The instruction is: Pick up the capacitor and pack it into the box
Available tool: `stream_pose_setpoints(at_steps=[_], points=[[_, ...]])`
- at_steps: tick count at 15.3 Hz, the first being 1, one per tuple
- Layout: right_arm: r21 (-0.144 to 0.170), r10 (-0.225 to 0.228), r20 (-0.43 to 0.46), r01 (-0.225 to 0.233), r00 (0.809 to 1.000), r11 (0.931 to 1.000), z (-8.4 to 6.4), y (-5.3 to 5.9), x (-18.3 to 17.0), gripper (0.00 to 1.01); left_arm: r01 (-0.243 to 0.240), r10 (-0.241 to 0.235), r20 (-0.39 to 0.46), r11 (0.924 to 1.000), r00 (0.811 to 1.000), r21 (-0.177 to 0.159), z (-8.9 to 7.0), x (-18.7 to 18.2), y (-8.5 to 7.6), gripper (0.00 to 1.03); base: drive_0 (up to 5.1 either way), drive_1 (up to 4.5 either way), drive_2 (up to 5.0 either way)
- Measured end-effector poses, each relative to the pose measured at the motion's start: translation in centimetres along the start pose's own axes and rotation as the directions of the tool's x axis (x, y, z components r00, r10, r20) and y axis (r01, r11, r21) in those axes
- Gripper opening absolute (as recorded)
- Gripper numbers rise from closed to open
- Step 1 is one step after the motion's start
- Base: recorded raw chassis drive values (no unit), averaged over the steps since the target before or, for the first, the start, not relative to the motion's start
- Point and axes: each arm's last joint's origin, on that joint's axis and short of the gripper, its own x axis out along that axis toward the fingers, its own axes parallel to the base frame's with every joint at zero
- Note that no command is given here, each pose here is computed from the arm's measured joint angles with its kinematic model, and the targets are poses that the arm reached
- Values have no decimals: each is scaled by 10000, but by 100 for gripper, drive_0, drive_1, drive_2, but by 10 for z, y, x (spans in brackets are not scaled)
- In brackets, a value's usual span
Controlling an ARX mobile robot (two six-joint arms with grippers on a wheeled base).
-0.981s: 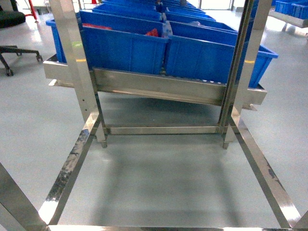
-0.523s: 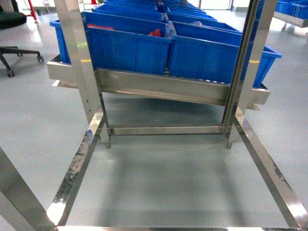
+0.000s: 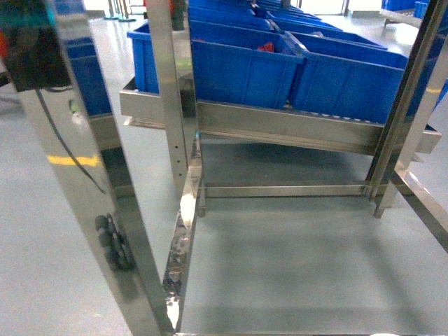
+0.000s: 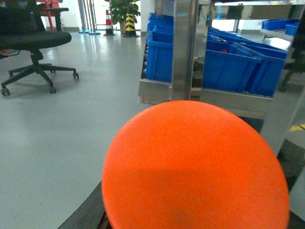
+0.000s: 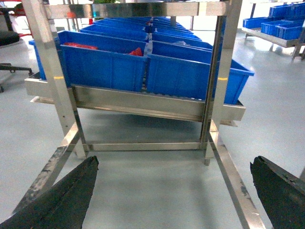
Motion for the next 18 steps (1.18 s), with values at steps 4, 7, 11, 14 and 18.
stream_pose_setpoints(at_steps=[4, 7, 11, 14, 18], points=[[0, 0, -11, 0, 10000, 10000, 0, 0, 0, 98, -4, 4, 23, 10000, 10000, 0, 0, 0, 0, 44, -499, 246, 246], [0, 0, 19, 0, 10000, 10000, 0, 0, 0, 98, -11, 11, -11, 10000, 10000, 0, 0, 0, 0, 44, -500, 246, 246], [0, -4, 38, 4, 10000, 10000, 0, 0, 0, 98, -4, 4, 23, 10000, 10000, 0, 0, 0, 0, 44, -496, 249, 249], [0, -4, 4, 4, 10000, 10000, 0, 0, 0, 98, 0, 0, 0, 10000, 10000, 0, 0, 0, 0, 44, -500, 245, 245], [0, 4, -8, -4, 10000, 10000, 0, 0, 0, 98, 0, 0, 0, 10000, 10000, 0, 0, 0, 0, 44, -497, 249, 249]])
